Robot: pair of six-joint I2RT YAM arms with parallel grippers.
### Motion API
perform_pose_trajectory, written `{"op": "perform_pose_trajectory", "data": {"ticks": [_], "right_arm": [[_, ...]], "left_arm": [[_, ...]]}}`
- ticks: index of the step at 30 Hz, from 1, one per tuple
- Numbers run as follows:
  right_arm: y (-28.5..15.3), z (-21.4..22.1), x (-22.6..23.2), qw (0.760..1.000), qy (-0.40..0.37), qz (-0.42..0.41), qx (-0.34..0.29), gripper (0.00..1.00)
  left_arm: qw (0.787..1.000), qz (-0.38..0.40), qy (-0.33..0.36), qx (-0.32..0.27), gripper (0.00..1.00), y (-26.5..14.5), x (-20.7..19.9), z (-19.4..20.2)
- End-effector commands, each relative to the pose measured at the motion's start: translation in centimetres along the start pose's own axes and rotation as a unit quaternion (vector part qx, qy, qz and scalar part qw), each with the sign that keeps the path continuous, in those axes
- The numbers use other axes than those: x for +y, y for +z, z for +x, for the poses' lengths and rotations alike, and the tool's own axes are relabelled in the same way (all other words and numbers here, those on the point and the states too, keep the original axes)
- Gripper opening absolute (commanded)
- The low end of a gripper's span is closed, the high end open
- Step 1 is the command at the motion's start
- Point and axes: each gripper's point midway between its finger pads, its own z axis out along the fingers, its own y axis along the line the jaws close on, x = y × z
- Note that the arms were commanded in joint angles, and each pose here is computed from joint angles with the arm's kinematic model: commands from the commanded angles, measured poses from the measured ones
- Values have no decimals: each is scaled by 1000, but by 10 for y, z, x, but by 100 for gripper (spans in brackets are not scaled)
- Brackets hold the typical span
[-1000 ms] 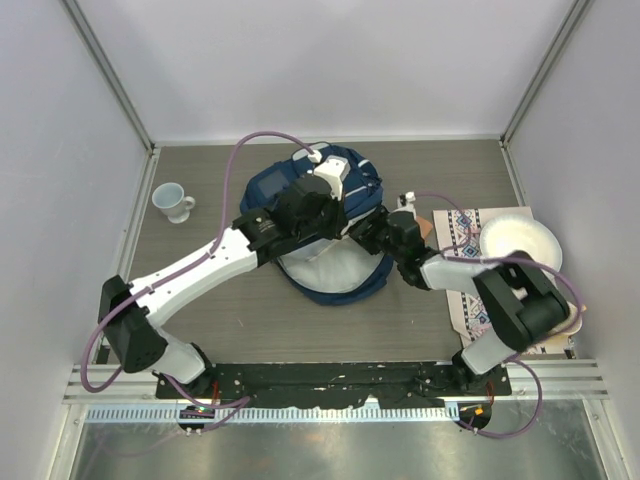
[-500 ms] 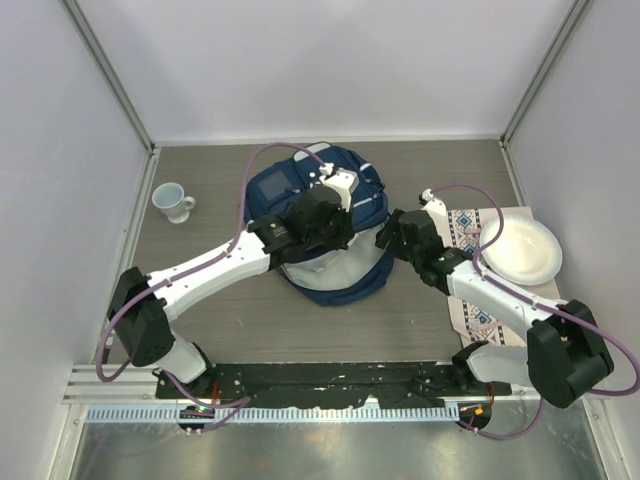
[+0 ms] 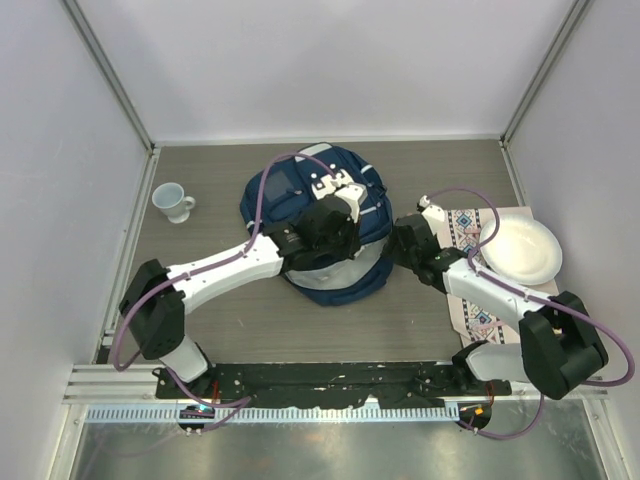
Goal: Pack the student bag
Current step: Place the book in the student bag.
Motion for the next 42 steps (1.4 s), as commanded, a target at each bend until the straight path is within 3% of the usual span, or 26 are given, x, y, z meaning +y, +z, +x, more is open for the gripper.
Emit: {"op": "perform_pose_trajectory", "data": {"ticks": [1,3,4,13,20,28,30,31,33,34,35,37,42], "right_arm": [[9,0,-6,1000,6,8,-7,54],[9,1,-10,1000,6,13,-6,48],[8,0,-12,1000,6,13,-8,38],[-13,0,-12,1000,12,-15,-12,6],[-16,13,-12,999,25,-29,7,1],[-19,1,-15,999,34,-19,-17,1],[-19,-1,-14,999,38,-18,-19,1],[-20,-2,-13,999,40,-21,-19,5],[-22,-5,-13,998,43,-22,-26,14],[-23,-7,-14,998,42,-20,-29,29],[-26,-10,-17,998,44,-17,-35,40],[-29,-17,-23,998,50,-8,-46,49],[-38,-33,-25,996,70,-21,-59,62]], "left_arm": [[1000,18,-15,-19,0,15,-9,-1],[1000,15,-18,-14,0,18,-7,4],[1000,13,-19,-16,0,19,-6,4],[1000,7,-20,-5,0,32,-3,14],[1000,17,9,-24,0,34,-10,-4],[993,43,30,110,0,51,-11,85],[992,45,26,115,11,50,-14,95],[991,46,21,122,23,46,-15,103],[993,52,12,110,36,40,-18,99],[993,49,4,110,51,37,-16,103],[995,57,0,86,57,26,-21,89],[997,50,-5,65,69,16,-19,77],[999,16,-10,-38,84,-31,-10,19]]}}
